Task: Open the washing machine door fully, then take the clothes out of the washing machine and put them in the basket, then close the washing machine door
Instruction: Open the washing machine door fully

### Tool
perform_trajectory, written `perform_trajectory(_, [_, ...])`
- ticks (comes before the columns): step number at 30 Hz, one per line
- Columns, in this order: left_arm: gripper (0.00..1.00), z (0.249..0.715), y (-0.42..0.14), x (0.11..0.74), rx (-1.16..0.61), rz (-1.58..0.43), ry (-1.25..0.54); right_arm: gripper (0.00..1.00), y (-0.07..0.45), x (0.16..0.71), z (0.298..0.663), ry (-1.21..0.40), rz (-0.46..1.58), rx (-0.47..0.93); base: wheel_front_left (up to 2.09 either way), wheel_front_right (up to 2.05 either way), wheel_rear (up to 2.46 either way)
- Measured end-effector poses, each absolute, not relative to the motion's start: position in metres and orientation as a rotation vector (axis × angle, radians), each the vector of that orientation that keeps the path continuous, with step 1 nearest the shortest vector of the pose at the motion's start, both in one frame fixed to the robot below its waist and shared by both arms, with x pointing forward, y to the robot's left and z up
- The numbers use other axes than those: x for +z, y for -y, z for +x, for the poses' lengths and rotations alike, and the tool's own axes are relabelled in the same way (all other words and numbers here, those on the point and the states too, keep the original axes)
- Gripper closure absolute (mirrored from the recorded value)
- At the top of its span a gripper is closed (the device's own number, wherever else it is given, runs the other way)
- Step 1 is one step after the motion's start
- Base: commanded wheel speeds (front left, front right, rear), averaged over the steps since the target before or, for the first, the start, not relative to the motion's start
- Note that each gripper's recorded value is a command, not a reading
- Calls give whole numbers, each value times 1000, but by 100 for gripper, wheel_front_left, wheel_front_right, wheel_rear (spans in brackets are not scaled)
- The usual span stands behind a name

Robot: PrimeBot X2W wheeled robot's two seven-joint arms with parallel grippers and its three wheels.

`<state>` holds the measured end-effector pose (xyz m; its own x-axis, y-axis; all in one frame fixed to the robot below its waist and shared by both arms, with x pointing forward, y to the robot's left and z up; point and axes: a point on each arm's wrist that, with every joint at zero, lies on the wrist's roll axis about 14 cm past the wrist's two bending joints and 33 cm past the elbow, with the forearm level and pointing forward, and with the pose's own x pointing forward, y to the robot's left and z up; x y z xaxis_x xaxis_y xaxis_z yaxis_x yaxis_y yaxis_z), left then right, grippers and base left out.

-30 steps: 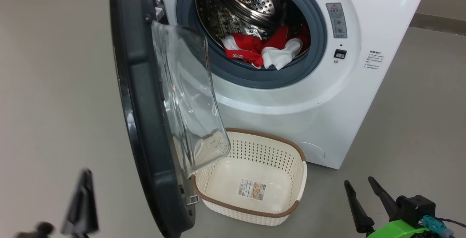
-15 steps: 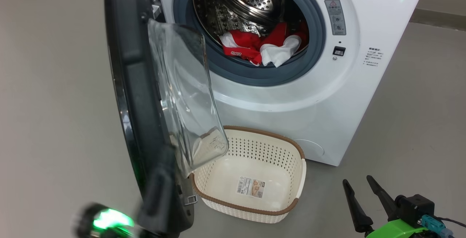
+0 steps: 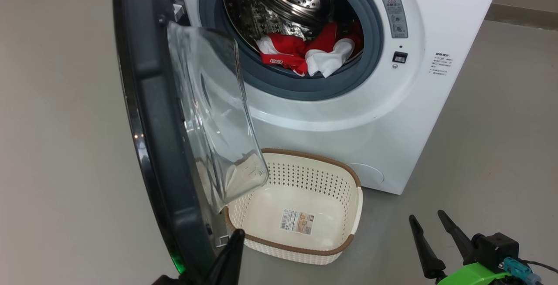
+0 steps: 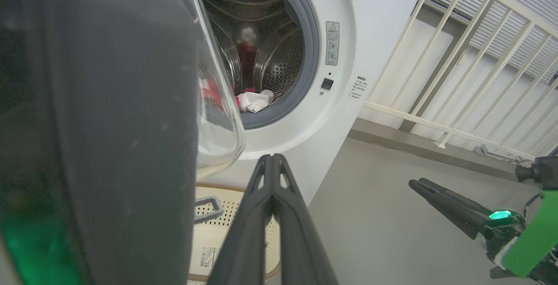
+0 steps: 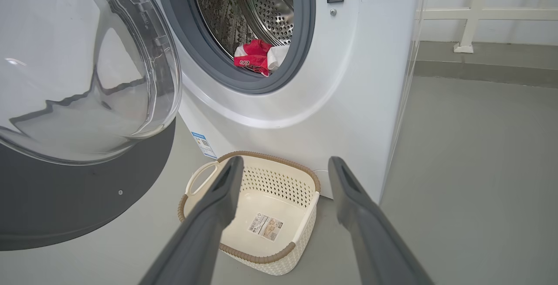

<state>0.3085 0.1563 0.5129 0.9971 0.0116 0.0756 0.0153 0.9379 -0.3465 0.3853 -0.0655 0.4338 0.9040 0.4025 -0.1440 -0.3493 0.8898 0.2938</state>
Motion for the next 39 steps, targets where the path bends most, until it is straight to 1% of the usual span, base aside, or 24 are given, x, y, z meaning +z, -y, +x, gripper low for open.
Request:
perform_trajectory(19, [100,306,-191,505,127,-329,79,0,56,434,387,-206,269,416,0,0,0])
perform_trajectory(39, [100,280,-275,503,369,-237,90,0,38,434,383,-212,255,476,0,0,0])
